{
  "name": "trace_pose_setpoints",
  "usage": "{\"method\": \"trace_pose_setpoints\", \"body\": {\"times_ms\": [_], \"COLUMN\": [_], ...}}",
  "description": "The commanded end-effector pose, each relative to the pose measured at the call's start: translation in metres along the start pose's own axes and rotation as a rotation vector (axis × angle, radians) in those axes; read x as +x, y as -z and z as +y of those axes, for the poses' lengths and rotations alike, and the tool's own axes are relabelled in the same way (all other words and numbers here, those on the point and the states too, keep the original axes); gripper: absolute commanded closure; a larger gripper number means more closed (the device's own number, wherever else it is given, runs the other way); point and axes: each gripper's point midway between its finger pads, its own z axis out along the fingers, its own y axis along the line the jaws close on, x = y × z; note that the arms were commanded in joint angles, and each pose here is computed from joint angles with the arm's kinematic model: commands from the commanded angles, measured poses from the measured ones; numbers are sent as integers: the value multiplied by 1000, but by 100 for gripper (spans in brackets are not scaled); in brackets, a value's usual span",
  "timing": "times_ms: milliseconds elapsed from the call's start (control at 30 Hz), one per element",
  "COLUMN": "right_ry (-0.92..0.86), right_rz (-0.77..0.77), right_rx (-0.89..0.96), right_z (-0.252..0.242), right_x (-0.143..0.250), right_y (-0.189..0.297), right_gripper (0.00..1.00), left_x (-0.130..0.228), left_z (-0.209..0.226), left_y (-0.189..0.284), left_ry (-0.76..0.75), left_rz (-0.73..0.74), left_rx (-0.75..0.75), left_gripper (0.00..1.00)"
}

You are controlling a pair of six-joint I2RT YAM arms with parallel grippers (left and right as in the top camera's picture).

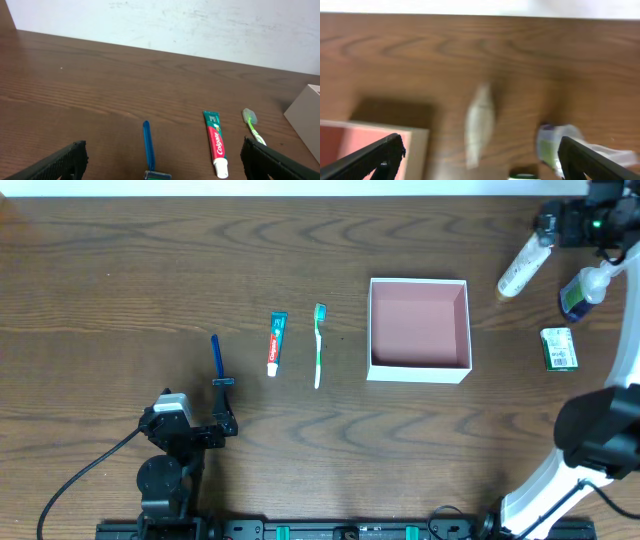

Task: Pack container
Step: 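Move the right gripper to the white Pantene tube and grasp it, then lift the Pantene tube and carry it over the white box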

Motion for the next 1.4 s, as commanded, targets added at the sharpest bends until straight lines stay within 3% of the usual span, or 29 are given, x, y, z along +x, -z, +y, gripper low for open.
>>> {"method": "trace_pose_setpoints", "body": {"times_ms": [0, 167, 433, 700, 767, 833, 933, 1067, 1367], "right_ry": [-25, 91, 64, 52, 53, 54, 56, 55, -34], "right_rz": [-57, -50, 54, 168, 180, 190, 198, 198, 211], "right_rx": [15, 5, -18, 95, 88, 83, 80, 81, 87], "right_z": [-7, -3, 4, -3, 0, 1, 2, 2, 2], "right_x": [-14, -14, 8, 33, 36, 39, 41, 41, 45], "right_y": [9, -2, -48, -88, -94, -98, -101, -101, -101], "right_gripper": [1, 1, 1, 1, 8, 26, 33, 53, 66], "left_x": [14, 14, 14, 14, 14, 14, 14, 14, 14], "left_z": [1, 1, 1, 1, 1, 1, 1, 1, 1], "left_y": [-1, -1, -1, -1, -1, -1, -1, -1, -1], "left_ry": [-13, -12, -13, -12, -13, -13, -13, -13, -12], "left_rz": [41, 41, 41, 41, 41, 41, 41, 41, 41], "left_rx": [4, 4, 4, 4, 4, 4, 4, 4, 4], "left_gripper": [2, 2, 2, 2, 2, 2, 2, 2, 2]}}
